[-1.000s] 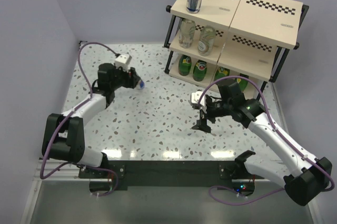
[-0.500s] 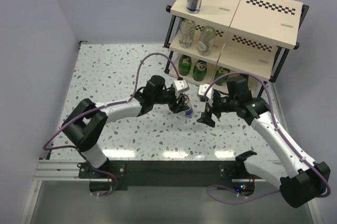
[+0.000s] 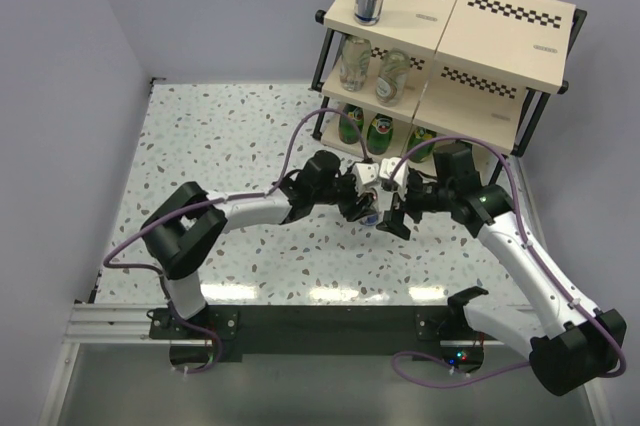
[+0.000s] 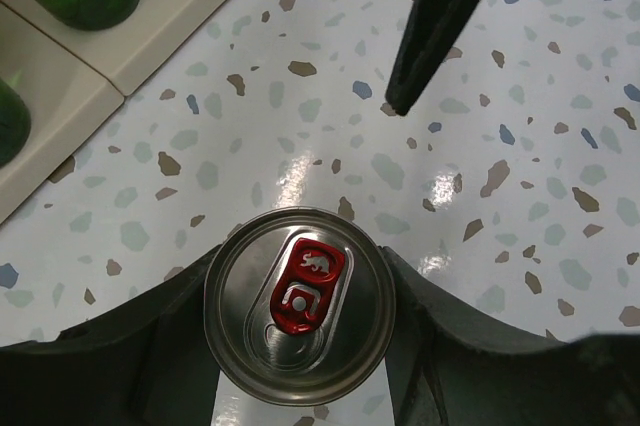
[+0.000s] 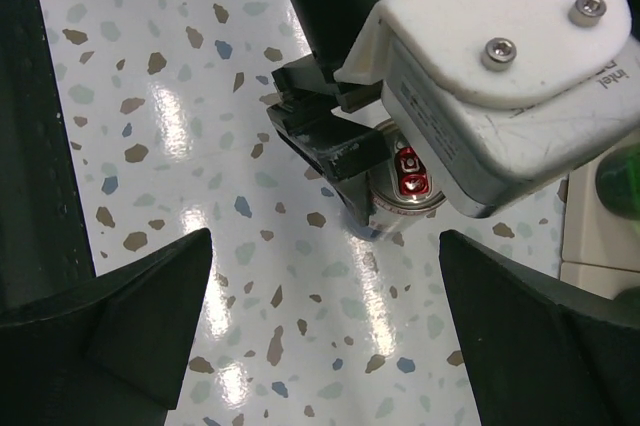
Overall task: Place and organize the beverage onto the shelf
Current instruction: Pick up the drink from the center of the board.
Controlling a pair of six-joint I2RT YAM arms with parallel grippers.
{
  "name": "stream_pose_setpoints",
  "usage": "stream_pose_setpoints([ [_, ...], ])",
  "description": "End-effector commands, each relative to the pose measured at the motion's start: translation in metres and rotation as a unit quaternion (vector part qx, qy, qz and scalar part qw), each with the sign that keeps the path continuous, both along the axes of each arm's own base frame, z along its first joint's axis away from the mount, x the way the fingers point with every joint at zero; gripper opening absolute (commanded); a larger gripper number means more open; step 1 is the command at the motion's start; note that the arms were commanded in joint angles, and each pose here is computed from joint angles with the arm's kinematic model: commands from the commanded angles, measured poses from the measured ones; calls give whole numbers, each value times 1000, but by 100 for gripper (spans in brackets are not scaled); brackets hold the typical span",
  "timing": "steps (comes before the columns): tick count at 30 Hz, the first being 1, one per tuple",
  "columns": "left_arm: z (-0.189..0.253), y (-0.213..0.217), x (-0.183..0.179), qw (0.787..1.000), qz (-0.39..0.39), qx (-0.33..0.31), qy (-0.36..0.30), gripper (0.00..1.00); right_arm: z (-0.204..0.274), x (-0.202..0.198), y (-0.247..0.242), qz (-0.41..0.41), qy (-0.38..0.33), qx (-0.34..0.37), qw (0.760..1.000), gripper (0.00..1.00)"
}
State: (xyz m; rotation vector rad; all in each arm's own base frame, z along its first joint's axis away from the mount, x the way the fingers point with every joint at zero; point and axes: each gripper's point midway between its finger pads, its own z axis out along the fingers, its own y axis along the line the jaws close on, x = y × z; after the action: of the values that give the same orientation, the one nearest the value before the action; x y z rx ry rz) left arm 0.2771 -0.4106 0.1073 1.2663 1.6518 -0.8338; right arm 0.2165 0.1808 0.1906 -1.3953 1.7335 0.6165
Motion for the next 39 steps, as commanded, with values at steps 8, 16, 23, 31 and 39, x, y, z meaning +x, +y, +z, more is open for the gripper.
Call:
stream_pose_setpoints([
  [8,39,-14,21,997,26,-35,-60,72,8,5,-1,-4,-11,11,1000,99],
  [16,55,5,19,993,49,-52,-99,89,10,7,-4,-10,-12,13,1000,99],
  [23,56,39,-6,980,47,-97,-170,100,15,25,-9,-66,-5,28,997,99],
  [31,82,80,-24,937,99,-216,-255,100,4,64,-16,-197,30,42,979,99],
  [39,76,76,-20,934,105,-224,-260,100,-28,81,-2,-237,56,-12,970,99],
])
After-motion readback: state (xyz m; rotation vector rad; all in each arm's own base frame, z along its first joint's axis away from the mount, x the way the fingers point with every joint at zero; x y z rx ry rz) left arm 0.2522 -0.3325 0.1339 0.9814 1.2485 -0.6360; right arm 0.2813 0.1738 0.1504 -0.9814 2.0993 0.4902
